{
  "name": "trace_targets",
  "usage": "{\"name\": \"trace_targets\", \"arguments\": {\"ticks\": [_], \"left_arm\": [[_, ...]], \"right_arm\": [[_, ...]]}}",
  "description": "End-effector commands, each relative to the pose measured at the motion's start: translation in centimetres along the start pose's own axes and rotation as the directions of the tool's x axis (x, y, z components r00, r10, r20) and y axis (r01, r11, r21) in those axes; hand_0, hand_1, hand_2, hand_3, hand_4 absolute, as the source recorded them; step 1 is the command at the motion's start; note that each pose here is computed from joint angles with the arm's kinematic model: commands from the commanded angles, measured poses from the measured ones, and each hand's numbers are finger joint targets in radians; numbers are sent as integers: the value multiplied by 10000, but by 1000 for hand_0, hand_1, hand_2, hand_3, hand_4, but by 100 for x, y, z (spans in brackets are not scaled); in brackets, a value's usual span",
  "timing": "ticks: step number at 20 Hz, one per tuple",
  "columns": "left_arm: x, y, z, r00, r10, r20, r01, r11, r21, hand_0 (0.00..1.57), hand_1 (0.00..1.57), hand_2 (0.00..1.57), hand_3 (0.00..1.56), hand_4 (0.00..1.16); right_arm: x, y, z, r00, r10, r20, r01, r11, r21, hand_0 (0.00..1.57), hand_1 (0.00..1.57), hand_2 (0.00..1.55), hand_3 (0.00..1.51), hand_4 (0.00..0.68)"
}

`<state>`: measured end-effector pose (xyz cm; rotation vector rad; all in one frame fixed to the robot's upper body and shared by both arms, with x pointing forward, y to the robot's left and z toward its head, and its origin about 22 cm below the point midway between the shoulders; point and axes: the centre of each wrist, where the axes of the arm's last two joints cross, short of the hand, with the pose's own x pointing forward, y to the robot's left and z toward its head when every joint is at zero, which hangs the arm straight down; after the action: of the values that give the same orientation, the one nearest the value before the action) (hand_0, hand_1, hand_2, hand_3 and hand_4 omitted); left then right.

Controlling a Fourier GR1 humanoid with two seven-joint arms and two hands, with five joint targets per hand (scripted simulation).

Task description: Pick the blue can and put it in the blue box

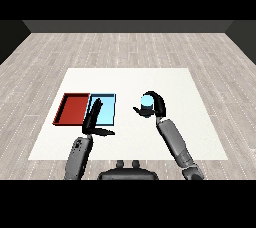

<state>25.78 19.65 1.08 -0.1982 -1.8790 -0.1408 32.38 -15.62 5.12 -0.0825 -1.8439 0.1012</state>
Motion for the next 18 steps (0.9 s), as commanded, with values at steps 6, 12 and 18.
{"name": "trace_targets", "arguments": {"ticks": [6, 12, 18], "left_arm": [[10, -328, -6, 9950, 664, -744, -712, 9954, -639, 0, 0, 0, 0, 0], [-71, -595, -231, 9884, 1011, -1129, -1108, 9903, -835, 0, 0, 0, 0, 0], [-243, -613, -203, 9883, 786, -1306, -896, 9927, -808, 0, 0, 0, 0, 0]], "right_arm": [[164, 117, 107, 9991, 427, 32, -428, 9990, 127, 1438, 1438, 1451, 1401, 609], [129, 318, 47, 9971, 620, 452, -652, 9951, 738, 1455, 1455, 1456, 1399, 608], [240, 268, 168, 9980, 468, 420, -498, 9961, 733, 1489, 1489, 1468, 1401, 615]]}}
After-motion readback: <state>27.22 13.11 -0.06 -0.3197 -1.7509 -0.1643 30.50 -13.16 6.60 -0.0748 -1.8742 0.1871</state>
